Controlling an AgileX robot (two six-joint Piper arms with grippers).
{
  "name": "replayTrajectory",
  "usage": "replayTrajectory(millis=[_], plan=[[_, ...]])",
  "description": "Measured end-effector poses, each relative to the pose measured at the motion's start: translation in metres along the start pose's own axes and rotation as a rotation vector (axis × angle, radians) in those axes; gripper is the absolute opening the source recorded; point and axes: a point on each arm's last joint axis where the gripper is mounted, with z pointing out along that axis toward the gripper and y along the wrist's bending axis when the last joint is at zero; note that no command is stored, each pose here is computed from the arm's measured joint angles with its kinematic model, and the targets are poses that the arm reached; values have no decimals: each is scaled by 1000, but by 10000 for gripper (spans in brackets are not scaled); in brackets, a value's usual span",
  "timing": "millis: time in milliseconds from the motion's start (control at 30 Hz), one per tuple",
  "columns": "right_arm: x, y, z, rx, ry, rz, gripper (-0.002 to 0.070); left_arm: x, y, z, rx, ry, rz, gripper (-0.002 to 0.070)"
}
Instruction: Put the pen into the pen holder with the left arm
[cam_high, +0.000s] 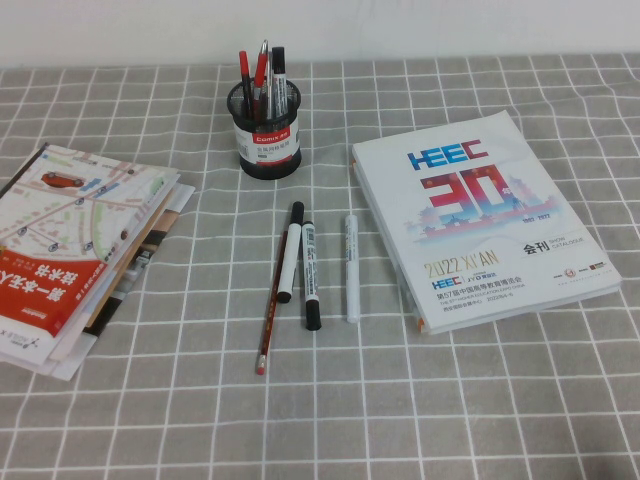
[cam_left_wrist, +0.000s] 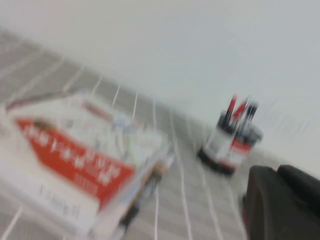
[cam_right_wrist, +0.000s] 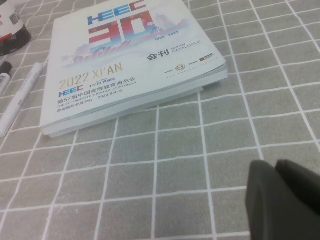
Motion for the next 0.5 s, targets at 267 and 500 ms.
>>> replayTrajectory(millis=[267,500], plan=[[0,0,0,0,0,0,-15,-26,-19,15,-64,303,7,-3],[0,0,0,0,0,0,-15,-48,-40,46,-89,610,139,-2]])
